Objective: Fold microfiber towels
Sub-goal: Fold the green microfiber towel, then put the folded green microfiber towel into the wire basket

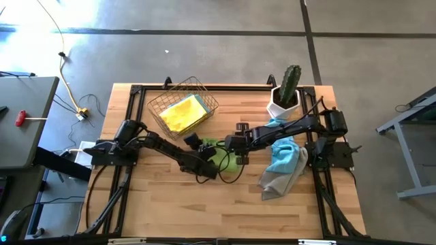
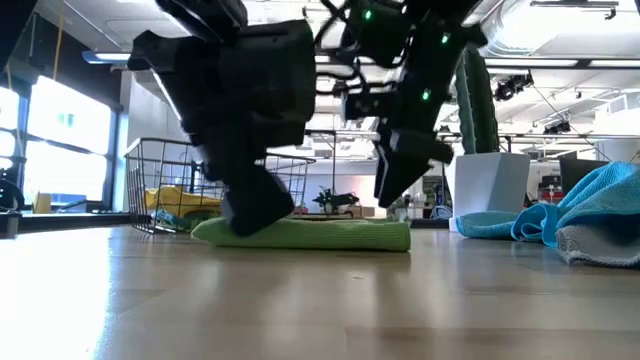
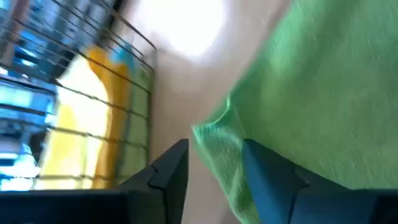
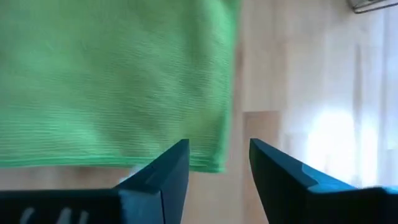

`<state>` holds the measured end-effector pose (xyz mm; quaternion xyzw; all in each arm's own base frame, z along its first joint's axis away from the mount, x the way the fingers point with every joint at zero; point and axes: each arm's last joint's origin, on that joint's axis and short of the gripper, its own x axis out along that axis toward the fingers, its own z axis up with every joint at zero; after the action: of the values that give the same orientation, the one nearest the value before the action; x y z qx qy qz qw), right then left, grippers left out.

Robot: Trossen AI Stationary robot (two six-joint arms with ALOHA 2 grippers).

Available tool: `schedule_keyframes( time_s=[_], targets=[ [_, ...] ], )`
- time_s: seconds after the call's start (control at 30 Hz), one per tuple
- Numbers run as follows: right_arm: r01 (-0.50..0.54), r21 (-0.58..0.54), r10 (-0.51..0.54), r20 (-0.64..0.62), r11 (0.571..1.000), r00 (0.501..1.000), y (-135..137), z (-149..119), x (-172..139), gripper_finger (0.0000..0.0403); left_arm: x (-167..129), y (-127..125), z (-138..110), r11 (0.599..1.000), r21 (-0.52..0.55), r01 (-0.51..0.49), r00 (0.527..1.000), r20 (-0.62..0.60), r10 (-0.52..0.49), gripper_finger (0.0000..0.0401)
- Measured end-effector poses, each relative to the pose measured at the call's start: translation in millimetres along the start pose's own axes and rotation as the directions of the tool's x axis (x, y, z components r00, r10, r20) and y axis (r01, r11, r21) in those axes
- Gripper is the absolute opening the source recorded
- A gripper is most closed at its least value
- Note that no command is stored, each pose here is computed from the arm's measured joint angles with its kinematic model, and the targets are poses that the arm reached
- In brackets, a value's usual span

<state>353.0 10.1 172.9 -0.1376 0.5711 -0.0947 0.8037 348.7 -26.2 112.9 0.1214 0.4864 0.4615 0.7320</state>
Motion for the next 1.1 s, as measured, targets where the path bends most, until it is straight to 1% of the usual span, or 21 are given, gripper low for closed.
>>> schedule_keyframes(
  time_s=[0.1,0.17,0.27,0.33,0.4,0.5,0.57,0.63,0.7,0.77,0.83,0.9,0.97,1.0,1.1],
  targets=[
    [-0.068,0.050,0.066,0.037,0.996,0.997,6,4,-5,0.0165,-5,4,7,0.999,0.000,-0.033,0.999,0.028,0.033,0.0148],
    [-0.122,0.082,0.116,0.067,0.989,0.991,12,7,-7,0.0165,-10,6,12,0.999,0.023,-0.034,0.999,0.042,0.033,0.0148],
    [-0.166,0.132,0.144,0.158,0.977,0.977,22,11,-5,0.0165,-14,3,9,0.994,0.110,-0.028,0.999,0.042,0.023,0.0143],
    [-0.185,0.165,0.150,0.204,0.969,0.967,29,10,1,0.0165,-21,2,8,0.989,0.149,0.001,0.999,0.038,-0.007,0.0140],
    [-0.201,0.203,0.153,0.229,0.958,0.961,34,8,3,0.0165,-29,0,5,0.980,0.193,0.058,0.998,0.020,-0.063,0.0136],
    [-0.230,0.278,0.158,0.258,0.933,0.953,40,6,5,0.0165,-43,-6,2,0.941,0.295,0.163,0.986,-0.010,-0.168,0.0132],
    [-0.247,0.314,0.163,0.270,0.917,0.949,46,3,6,0.0165,-48,-9,-4,0.899,0.374,0.229,0.973,-0.050,-0.227,0.0129],
    [-0.266,0.327,0.172,0.287,0.907,0.942,53,-1,8,0.0165,-51,-12,-6,0.863,0.410,0.296,0.954,-0.079,-0.290,0.0126],
    [-0.273,0.331,0.182,0.280,0.903,0.942,59,-6,9,0.0165,-48,-15,-11,0.839,0.410,0.357,0.933,-0.114,-0.341,0.0124],
    [-0.274,0.331,0.191,0.263,0.903,0.946,65,-11,10,0.0165,-45,-17,-14,0.830,0.391,0.398,0.916,-0.128,-0.379,0.0120],
    [-0.276,0.320,0.199,0.255,0.906,0.946,70,-15,10,0.0165,-44,-18,-14,0.830,0.341,0.442,0.897,-0.136,-0.421,0.0117],
    [-0.271,0.306,0.204,0.234,0.913,0.951,75,-18,8,0.0165,-46,-21,-13,0.831,0.270,0.486,0.874,-0.144,-0.465,0.0114],
    [-0.267,0.291,0.211,0.209,0.919,0.955,78,-22,5,0.0165,-53,-25,-12,0.820,0.207,0.533,0.846,-0.136,-0.516,0.0111],
    [-0.261,0.285,0.212,0.192,0.922,0.958,78,-24,2,0.0165,-58,-26,-12,0.805,0.180,0.565,0.825,-0.140,-0.547,0.0109],
    [-0.251,0.280,0.214,0.157,0.927,0.964,76,-27,-8,0.0165,-70,-33,-10,0.738,0.116,0.665,0.746,-0.156,-0.647,0.0104]
  ],
)
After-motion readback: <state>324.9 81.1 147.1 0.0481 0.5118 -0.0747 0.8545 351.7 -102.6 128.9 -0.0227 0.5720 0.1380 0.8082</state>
